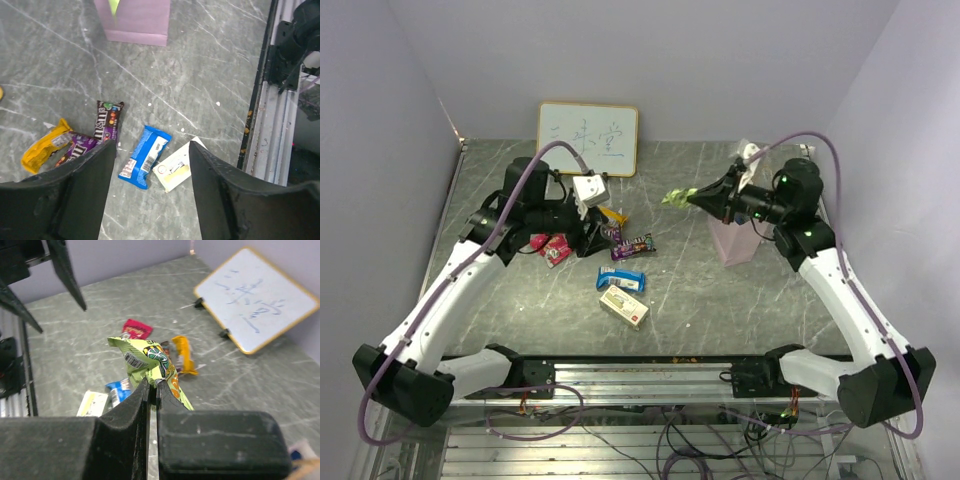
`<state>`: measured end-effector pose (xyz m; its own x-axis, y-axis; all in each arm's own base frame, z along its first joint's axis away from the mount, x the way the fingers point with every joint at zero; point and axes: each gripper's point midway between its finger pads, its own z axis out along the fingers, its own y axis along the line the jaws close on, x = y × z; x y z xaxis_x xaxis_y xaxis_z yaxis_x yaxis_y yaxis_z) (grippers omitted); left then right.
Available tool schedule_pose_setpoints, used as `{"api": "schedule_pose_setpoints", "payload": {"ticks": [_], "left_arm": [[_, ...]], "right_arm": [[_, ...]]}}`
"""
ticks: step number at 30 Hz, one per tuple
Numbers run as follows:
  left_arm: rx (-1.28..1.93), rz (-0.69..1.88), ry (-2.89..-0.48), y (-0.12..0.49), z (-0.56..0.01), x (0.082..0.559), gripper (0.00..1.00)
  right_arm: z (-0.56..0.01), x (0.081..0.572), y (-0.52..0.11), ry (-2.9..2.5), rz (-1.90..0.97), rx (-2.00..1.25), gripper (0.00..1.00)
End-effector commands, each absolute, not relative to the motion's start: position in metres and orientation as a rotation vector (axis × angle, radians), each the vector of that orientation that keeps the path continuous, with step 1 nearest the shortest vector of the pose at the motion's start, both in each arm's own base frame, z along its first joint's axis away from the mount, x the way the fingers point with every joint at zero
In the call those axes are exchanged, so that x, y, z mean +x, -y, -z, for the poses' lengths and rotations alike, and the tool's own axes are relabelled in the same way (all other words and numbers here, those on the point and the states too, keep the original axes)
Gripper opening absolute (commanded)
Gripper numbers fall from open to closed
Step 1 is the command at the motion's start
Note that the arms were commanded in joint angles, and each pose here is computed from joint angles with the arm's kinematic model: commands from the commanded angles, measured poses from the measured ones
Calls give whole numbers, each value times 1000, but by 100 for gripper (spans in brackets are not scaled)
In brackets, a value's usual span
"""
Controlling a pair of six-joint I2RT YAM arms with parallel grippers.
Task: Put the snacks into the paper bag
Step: Place the snack in the paper bag.
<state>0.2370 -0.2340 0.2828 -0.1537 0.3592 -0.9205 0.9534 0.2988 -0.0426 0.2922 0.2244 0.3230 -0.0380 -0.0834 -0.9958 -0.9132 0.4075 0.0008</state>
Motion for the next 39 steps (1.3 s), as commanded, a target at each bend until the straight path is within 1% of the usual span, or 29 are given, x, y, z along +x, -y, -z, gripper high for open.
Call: {"api": "schedule_pose_setpoints", "payload": {"ticks": [1, 7, 10, 12, 18, 25, 33, 39], "left_arm": [[1155, 745, -1693, 217, -289, 244, 74], [1083, 611, -1707, 197, -297, 255, 81], [1044, 559, -1698, 188, -301, 260, 85], [1029, 539, -1690, 183, -303, 261, 89], [1014, 517, -1675, 178, -305, 258, 94], [1014, 521, -1672, 178, -301, 257, 96], [1013, 522, -1665, 178, -299, 257, 96], [1010, 523, -1658, 178, -299, 257, 96]], "right_arm": [[-360, 307, -191, -1478, -713, -804, 0], [-391, 341, -123, -1550, -405, -499, 0], [-393, 355, -90, -1583, -265, -350, 0], [-387, 361, -76, -1603, -220, -281, 0], [-363, 369, -59, -1671, -203, -153, 0], [-334, 371, -75, -1766, -321, -152, 0], [-330, 370, -80, -1762, -352, -154, 0], [-310, 373, -75, -1800, -338, -111, 0]]}}
